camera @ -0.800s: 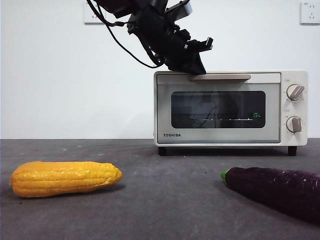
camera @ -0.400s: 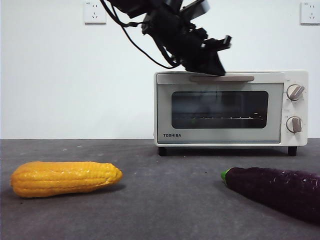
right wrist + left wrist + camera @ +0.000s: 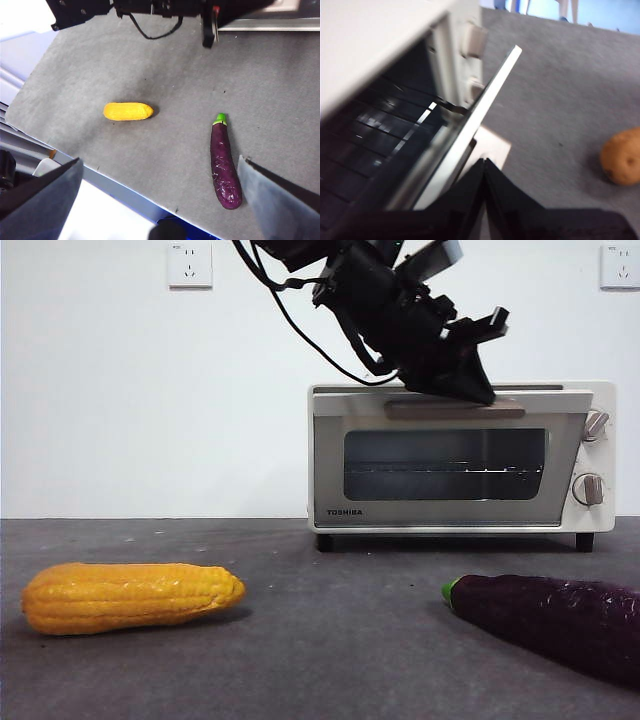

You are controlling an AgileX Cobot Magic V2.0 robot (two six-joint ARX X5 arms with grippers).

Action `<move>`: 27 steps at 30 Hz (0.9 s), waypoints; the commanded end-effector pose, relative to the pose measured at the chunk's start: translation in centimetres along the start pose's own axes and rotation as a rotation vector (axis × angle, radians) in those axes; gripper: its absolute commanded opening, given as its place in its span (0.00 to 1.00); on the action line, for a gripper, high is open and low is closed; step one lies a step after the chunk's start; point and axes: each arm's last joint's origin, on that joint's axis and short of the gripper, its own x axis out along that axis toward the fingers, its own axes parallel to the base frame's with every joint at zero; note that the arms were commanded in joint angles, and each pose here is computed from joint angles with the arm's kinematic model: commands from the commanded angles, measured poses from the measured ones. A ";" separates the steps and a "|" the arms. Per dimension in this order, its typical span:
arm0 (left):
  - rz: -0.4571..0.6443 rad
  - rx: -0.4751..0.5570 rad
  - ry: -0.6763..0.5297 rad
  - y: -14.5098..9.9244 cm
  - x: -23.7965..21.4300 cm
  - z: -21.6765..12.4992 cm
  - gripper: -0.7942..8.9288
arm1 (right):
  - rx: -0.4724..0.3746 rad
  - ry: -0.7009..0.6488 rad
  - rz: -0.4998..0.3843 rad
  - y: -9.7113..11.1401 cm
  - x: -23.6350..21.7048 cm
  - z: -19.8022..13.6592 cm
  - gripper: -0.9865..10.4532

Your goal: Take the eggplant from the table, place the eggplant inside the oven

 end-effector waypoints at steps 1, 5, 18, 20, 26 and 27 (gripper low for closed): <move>-0.019 -0.006 0.100 -0.9 2.1 -2.7 0.08 | -0.020 -0.008 0.000 0.1 -0.1 0.1 0.55; -0.085 -0.007 0.089 -2.2 2.4 -2.4 0.08 | -0.020 -0.008 0.000 0.1 -0.1 0.1 0.55; -0.115 -0.039 0.090 -4.0 2.7 -2.1 0.08 | -0.020 -0.008 0.000 0.1 -0.1 0.1 0.55; -0.115 -0.043 0.090 -3.9 2.7 -2.1 0.08 | -0.020 -0.008 0.000 0.1 -0.1 0.1 0.55; -0.093 -0.070 0.095 -2.9 0.6 -0.9 0.08 | -0.014 -0.001 0.000 0.0 0.0 0.2 0.55; -0.085 -0.072 0.086 -2.6 -0.4 -0.3 0.08 | -0.011 0.004 0.000 -0.1 0.2 0.3 0.55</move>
